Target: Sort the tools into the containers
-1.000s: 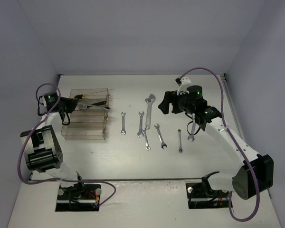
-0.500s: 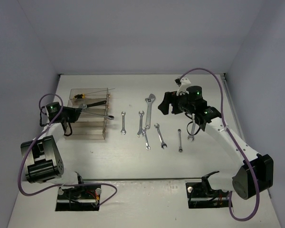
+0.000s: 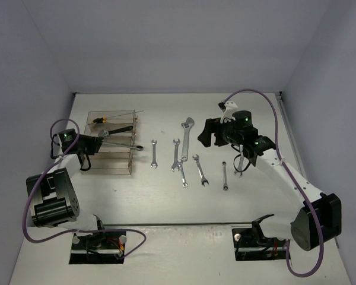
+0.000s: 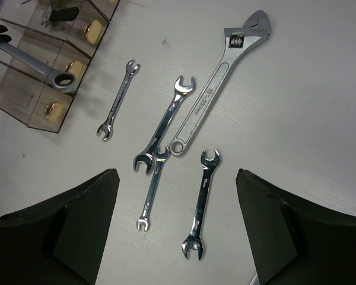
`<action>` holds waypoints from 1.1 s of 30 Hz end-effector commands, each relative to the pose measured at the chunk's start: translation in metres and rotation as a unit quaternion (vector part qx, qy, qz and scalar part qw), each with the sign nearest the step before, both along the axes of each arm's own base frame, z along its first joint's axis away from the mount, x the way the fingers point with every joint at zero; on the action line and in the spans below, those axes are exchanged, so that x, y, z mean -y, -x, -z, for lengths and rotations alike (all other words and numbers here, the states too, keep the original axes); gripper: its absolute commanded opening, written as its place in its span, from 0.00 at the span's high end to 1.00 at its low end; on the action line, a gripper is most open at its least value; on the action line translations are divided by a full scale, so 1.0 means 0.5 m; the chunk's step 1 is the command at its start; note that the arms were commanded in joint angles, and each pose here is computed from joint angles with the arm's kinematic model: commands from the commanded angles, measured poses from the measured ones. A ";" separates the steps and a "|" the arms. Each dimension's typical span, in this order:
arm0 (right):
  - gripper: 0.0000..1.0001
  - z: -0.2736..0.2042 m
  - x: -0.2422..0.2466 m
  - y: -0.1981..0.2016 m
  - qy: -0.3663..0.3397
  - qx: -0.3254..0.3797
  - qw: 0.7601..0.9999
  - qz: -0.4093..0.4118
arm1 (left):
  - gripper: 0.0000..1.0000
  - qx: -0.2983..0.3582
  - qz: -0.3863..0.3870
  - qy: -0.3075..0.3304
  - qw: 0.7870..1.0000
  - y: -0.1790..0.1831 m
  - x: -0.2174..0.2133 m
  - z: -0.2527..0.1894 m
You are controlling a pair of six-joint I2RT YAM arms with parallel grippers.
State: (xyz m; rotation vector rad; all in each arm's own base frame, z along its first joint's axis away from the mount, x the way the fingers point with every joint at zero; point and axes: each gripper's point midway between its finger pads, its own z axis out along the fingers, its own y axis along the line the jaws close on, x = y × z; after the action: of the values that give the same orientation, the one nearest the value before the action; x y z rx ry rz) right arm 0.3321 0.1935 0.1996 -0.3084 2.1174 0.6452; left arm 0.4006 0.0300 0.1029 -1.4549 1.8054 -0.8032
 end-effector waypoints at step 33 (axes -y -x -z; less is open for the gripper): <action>0.22 -0.025 -0.003 -0.013 -0.019 0.020 1.000 0.011 | 0.44 0.007 -0.049 0.018 0.999 -0.026 -0.072 -0.025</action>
State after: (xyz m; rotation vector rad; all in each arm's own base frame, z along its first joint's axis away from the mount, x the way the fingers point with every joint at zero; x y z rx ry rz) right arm 0.3292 0.1939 0.1997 -0.2970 2.1201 0.6594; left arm 0.4068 0.0567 0.0827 -1.5949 1.7592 -0.7990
